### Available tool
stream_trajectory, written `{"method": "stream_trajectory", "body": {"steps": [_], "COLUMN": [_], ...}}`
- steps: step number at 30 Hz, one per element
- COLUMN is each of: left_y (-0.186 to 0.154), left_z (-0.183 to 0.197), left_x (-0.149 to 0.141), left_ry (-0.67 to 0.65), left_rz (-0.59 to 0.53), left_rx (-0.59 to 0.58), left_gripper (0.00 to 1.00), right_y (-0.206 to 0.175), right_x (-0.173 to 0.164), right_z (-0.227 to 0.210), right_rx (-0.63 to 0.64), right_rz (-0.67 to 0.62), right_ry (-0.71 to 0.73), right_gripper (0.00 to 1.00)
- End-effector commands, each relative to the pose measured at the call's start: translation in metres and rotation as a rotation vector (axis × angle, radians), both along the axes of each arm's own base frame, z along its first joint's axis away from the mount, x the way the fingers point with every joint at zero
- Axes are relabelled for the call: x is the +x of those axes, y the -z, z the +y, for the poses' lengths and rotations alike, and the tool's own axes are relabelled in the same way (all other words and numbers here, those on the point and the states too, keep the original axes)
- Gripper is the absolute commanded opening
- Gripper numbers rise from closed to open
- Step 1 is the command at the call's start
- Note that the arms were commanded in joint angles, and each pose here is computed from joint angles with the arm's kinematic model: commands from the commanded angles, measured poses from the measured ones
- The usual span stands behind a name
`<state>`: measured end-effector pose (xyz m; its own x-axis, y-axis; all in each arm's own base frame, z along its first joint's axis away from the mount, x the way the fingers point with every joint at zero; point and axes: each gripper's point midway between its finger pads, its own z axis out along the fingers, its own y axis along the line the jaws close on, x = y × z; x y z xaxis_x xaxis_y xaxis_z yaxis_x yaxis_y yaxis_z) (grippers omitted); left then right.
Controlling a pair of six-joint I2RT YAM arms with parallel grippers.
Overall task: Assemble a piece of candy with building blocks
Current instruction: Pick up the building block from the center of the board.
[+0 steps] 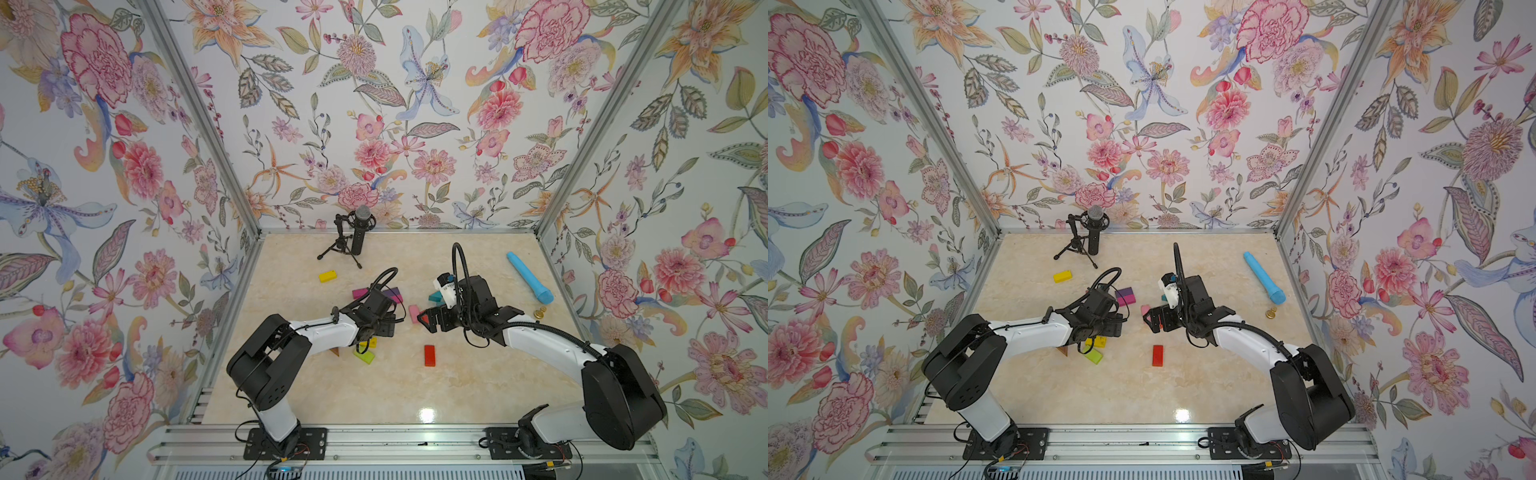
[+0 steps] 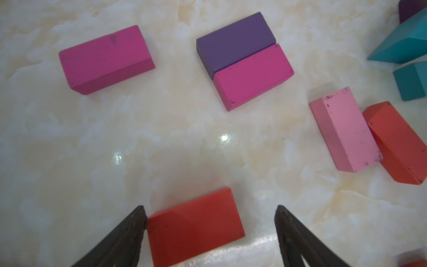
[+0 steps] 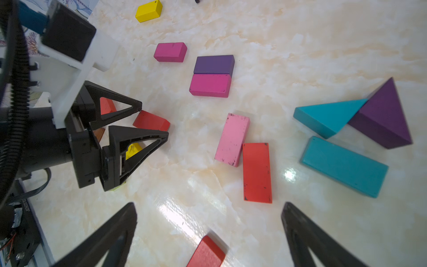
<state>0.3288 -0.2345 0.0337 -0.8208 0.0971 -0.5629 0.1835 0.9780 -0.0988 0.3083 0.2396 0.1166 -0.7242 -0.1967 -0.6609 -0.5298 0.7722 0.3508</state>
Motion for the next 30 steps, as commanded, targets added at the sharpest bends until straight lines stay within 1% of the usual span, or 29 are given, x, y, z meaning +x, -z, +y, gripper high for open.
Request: {"method": "stream_trajectory", "body": {"steps": [1,3,14,19,23,27,30], "left_y": [0.019,0.019,0.028,0.031,0.028,0.019,0.016], "left_z": [0.009,0.008,0.006,0.008,0.016,0.03,0.042], "left_x": [-0.009,-0.009,-0.016,-0.011,0.003,0.025,0.037], "left_ry": [-0.05,-0.057,-0.091,-0.099,-0.132,-0.19,-0.23], "left_rz": [0.036,0.032,0.047,0.043,0.031,0.012,0.008], "left_rx": [0.04,0.036,0.051,0.075,0.03,-0.019,-0.027], "left_gripper": [0.88,0.87,0.69,0.55,0.54,0.55,0.56], "right_y": [-0.009,-0.008,-0.007,-0.01,-0.017,-0.02,-0.019], "right_x": [0.0,0.0,0.003,0.006,0.01,0.012,0.013], "right_z": [0.004,0.004,0.002,-0.008,-0.015,-0.018,-0.019], "right_rx": [0.035,0.039,0.049,0.058,0.073,0.084,0.084], "right_rz": [-0.031,-0.033,-0.035,-0.041,-0.055,-0.057,-0.055], "right_ry": [-0.006,-0.006,-0.015,0.004,0.02,0.029,0.036], "right_gripper": [1.0,1.0,1.0,1.0,1.0,1.0,1.0]}}
